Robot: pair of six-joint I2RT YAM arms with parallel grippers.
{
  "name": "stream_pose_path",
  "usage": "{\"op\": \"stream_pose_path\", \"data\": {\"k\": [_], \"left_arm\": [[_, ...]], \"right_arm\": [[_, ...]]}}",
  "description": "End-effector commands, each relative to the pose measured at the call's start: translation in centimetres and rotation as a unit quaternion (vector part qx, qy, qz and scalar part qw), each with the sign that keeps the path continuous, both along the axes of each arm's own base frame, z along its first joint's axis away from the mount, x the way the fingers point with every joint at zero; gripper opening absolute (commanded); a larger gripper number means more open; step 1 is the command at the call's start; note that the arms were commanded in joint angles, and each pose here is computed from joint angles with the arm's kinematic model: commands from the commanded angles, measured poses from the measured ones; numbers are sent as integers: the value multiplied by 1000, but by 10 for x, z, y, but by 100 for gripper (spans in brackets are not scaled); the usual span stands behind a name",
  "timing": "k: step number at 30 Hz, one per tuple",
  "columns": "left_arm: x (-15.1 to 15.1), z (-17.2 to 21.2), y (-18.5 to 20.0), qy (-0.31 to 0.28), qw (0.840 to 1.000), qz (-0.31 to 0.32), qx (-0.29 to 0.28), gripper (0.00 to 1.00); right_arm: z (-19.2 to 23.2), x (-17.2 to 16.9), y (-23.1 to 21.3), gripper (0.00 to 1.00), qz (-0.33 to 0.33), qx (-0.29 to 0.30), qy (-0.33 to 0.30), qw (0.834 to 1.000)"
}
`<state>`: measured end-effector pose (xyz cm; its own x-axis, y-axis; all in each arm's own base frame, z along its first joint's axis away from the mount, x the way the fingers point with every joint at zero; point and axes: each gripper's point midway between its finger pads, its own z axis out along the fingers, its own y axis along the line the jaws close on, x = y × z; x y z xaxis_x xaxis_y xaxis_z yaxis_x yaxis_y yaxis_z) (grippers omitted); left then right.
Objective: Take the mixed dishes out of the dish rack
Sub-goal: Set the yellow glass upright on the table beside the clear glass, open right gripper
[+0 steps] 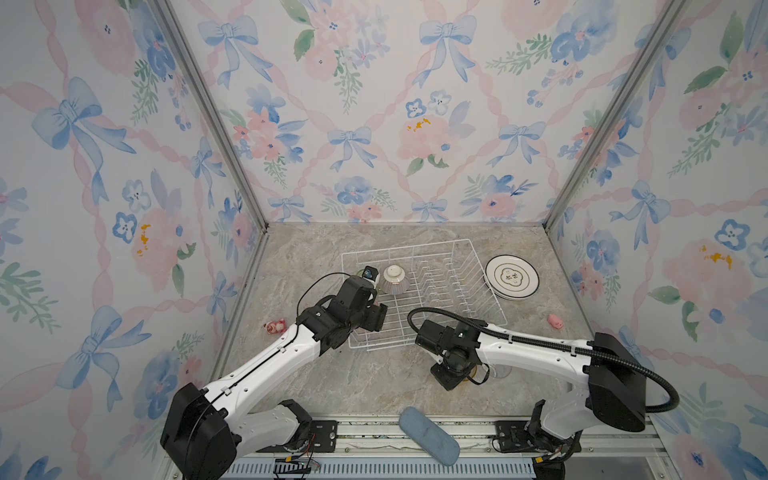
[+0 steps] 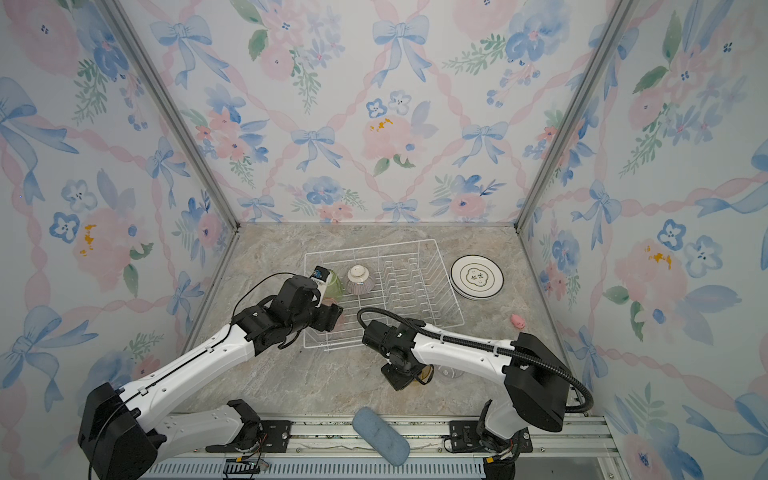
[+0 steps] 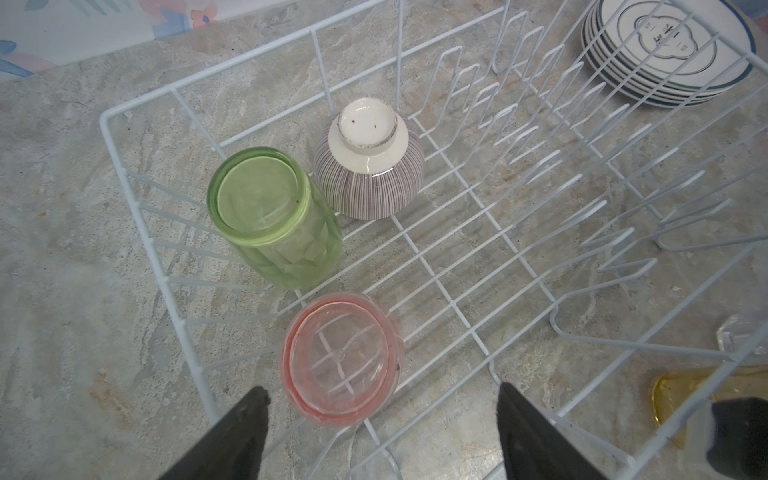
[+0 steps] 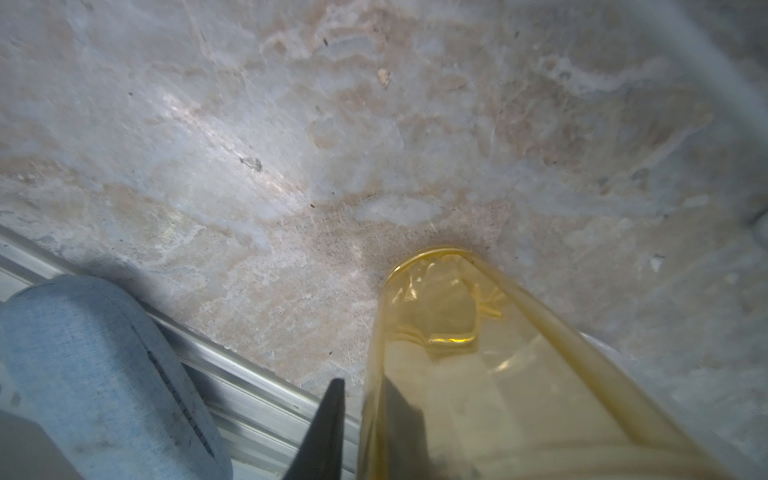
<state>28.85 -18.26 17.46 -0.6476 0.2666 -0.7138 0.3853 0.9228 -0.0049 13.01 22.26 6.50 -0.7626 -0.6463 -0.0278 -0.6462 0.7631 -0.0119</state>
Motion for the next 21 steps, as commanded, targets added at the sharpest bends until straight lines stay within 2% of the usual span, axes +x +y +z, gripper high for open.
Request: {"op": "stream_pose_path", "data": {"k": [1,7,12,16,21], "left_arm": [[0,-1,5,10,1000,8,24,83],[6,3,7,8,999,8,40,87],[13,-3,12,32,998,12,49,89],[14,-11,10,57,997,10,53,89],[19,-26,11,93,994,16,57,89]], "right_arm": [[7,5,3,40,-7,11,-18,1000],[29,6,4,61,-9,38,-32,999],[57,-3,-3,66,-7,60,-38,997],[90,-7,-2,69,-6,118,-56,991],[126,3,1,72,-20,200,-93,975]]}}
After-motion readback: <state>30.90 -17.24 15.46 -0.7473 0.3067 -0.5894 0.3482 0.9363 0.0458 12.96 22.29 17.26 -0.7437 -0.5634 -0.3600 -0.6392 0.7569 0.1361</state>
